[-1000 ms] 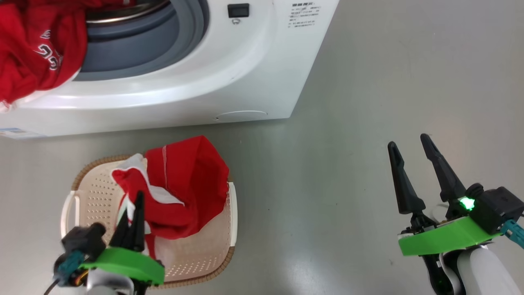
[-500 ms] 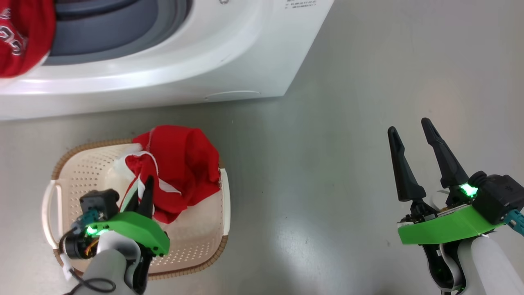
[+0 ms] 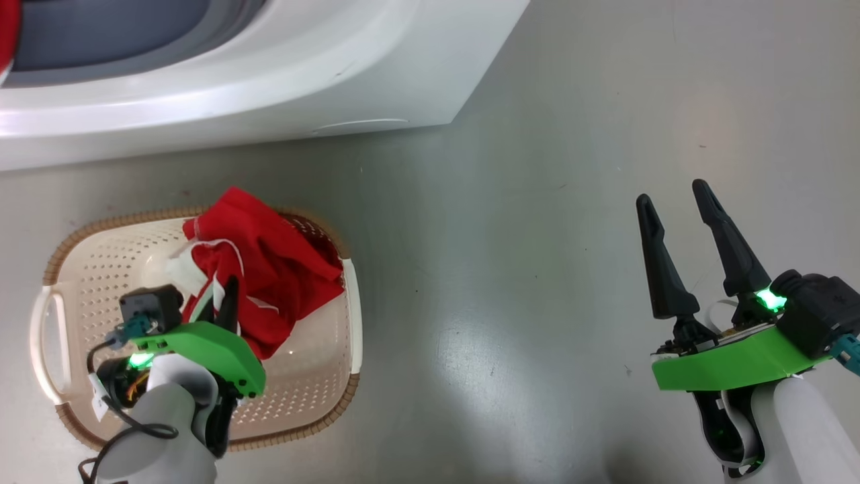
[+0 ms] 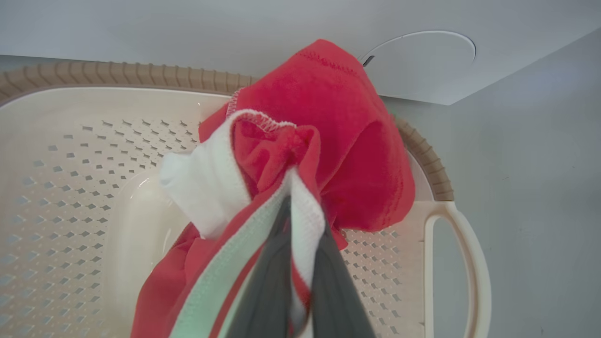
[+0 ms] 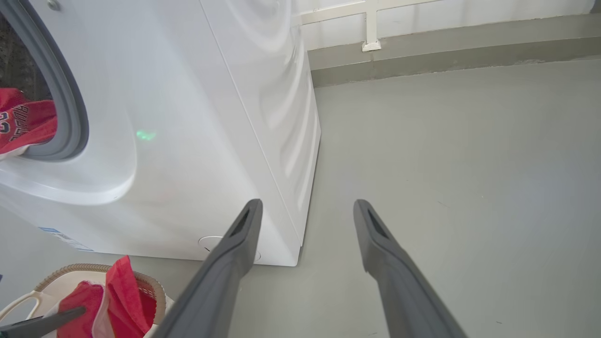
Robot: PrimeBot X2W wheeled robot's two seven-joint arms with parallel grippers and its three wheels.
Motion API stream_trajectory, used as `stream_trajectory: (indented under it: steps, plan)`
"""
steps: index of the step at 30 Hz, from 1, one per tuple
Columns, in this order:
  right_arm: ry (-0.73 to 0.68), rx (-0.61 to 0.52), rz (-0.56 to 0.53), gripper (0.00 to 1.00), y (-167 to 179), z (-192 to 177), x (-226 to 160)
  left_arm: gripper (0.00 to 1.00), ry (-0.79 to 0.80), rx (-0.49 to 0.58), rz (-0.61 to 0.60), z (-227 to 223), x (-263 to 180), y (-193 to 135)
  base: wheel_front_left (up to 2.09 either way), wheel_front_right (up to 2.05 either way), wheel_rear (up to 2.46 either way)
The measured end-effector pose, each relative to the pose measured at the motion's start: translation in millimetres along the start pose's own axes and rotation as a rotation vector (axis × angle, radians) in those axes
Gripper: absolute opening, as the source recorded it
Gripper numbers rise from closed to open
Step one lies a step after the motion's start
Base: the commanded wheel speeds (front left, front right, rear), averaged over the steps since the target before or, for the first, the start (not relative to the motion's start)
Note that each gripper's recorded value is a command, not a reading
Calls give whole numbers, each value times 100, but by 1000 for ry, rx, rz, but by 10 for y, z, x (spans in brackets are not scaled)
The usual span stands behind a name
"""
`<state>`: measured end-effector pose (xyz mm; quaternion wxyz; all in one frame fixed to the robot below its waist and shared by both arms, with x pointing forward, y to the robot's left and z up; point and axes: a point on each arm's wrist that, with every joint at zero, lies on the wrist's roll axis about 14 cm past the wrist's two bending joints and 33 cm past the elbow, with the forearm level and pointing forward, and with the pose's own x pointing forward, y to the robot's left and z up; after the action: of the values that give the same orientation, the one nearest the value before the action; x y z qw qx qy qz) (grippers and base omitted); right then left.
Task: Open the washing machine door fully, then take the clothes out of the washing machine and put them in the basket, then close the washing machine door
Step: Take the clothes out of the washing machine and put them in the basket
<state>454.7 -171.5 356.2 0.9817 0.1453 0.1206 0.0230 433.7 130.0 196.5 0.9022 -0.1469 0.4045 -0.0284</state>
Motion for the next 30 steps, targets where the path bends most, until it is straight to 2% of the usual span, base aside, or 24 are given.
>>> stream_trajectory:
  steps: [1, 3, 4, 6, 7, 8, 21, 30]
  plan:
    - [2, 0, -2, 100, -6, -7, 2, 1, 1, -3, 0, 2, 15, -3, 0, 0, 0]
    - [-3, -2, -1, 100, -9, 3, 23, 16, 3, -3, 0, 4, 32, -1, 0, 0, 0]
    - [-6, -2, 1, 100, -6, 14, 33, 38, 5, -5, 2, 1, 32, 5, 0, 0, 0]
    - [-10, -2, 2, 100, -1, 30, 36, 95, 6, -6, 5, 1, 22, 16, 0, 0, 0]
    - [-13, -3, 3, 100, 3, 39, 34, 95, 3, -6, 6, 14, 17, 20, 0, 0, 0]
    - [-15, -3, 4, 100, 8, 50, 32, 100, -1, -8, 7, 29, 11, 22, 0, 0, 0]
    - [-78, -12, 36, 100, 138, 344, -65, 100, -97, -19, 0, 300, -272, -14, 0, 0, 0]
    - [-110, -18, 51, 100, 210, 519, -262, 100, -249, -9, -22, 707, -584, -71, 0, 0, 0]
